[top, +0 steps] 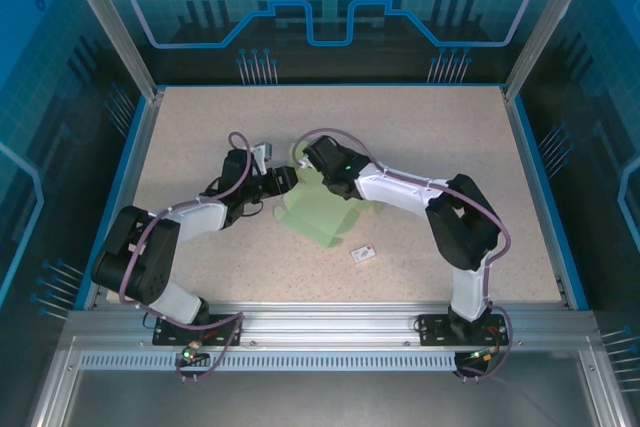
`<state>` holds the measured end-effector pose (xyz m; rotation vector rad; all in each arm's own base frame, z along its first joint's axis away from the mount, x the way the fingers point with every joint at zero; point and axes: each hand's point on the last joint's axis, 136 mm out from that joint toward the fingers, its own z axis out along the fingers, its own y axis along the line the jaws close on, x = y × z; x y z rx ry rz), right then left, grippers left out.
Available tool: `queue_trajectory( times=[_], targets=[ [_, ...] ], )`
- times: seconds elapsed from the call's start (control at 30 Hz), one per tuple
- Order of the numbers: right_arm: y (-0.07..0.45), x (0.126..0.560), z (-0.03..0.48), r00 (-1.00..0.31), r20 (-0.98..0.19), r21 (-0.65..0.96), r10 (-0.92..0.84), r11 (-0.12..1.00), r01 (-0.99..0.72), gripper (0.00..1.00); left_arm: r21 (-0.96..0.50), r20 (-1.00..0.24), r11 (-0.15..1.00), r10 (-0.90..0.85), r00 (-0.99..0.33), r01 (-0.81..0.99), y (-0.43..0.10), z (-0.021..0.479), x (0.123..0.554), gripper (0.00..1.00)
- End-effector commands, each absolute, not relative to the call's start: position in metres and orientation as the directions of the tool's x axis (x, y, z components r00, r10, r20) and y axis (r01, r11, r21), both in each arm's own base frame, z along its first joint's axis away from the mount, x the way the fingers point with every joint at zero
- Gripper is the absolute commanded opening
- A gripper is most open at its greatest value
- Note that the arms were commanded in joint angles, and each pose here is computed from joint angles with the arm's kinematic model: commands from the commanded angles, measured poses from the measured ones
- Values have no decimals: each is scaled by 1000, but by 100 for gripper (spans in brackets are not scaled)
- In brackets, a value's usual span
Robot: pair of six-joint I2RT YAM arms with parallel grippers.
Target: Fold the paper box
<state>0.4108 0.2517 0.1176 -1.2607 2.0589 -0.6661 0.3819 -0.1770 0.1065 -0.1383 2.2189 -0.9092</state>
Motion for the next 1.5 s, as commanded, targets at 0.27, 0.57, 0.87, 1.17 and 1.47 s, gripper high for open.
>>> queue_trajectory(
  times=[0.27, 0.57, 0.87, 1.17, 1.47],
  targets=[
    [235, 390, 161, -518, -459, -117, -722, 627, -771, 0, -480, -768, 755, -116, -629, 446, -210, 125, 386, 56],
    [233, 384, 179, -569, -500, 81, -653, 618, -782, 0, -329, -833, 785, 20, -553, 525, -211, 123, 405, 64],
    [235, 383, 179, -579, -500, 109, -644, 617, -780, 0, -254, -832, 830, 74, -549, 497, -207, 108, 429, 68],
    [236, 385, 177, -586, -495, 114, -641, 621, -776, 0, -291, -815, 809, 71, -575, 512, -215, 98, 429, 65],
    [235, 389, 173, -615, -486, 118, -621, 651, -750, 0, -391, -836, 696, 5, -548, 602, -235, 119, 409, 50]
  ],
)
